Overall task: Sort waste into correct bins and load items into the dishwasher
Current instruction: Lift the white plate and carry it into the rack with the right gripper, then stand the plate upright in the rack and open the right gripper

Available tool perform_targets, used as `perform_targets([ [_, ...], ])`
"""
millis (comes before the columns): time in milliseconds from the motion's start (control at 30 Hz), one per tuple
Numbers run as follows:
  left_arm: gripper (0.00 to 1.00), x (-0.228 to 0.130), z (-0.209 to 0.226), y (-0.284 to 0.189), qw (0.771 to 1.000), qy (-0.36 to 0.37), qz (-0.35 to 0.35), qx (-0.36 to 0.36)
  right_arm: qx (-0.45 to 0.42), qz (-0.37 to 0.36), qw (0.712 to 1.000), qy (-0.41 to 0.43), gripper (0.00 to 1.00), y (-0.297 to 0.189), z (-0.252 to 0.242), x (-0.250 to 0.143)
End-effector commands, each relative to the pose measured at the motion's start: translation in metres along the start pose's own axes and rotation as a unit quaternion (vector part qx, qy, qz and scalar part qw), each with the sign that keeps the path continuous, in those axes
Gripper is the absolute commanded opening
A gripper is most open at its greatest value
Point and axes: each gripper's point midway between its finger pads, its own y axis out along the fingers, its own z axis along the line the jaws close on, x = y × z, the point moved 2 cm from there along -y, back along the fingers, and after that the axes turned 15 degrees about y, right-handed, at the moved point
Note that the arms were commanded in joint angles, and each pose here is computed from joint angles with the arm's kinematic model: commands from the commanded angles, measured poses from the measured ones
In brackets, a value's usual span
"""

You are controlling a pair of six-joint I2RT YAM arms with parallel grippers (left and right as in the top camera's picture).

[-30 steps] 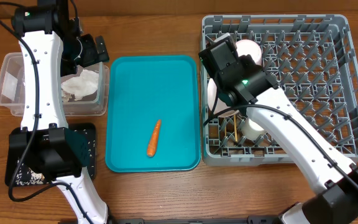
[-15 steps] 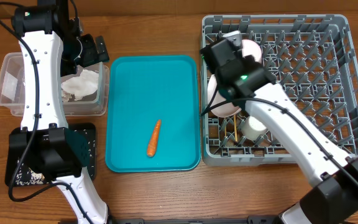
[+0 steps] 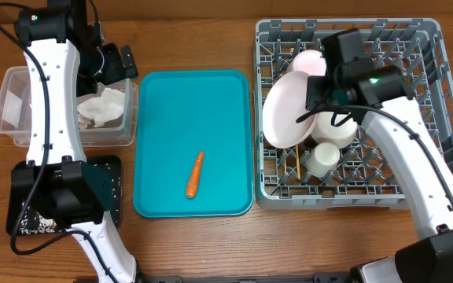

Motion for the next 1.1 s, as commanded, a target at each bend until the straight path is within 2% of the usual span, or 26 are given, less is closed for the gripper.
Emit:
perform_targets([
  [0,1.00,0.003,-0.001,0.001,1.000,0.006,-0.001,-0.004,0.068,0.045,0.997,0.006,0.59,-0.006,0.018,-0.013],
  [367,1.00,0.003,-0.001,0.001,1.000,0.006,-0.001,-0.004,0.114,0.089,0.990,0.005,0.57,-0.010,0.032,-0.028],
  [500,1.00,0.003,-0.001,0.001,1.000,0.006,-0.001,-0.004,0.118,0.084,0.989,0.004,0.45,-0.010,0.034,-0.026],
  [567,1.00,0.003,-0.001,0.001,1.000,0.006,-0.001,-0.004,0.119,0.083,0.989,0.004,0.29,-0.010,0.034,-0.026],
  [633,1.00,0.003,-0.001,0.001,1.000,0.006,-0.001,-0.004,0.119,0.083,0.989,0.004,0.22,-0.010,0.034,-0.026],
  [1067,1.00,0.003,-0.001,0.001,1.000,0.006,-0.001,-0.004,0.110,0.046,0.993,-0.010,0.22,-0.009,0.041,-0.016],
])
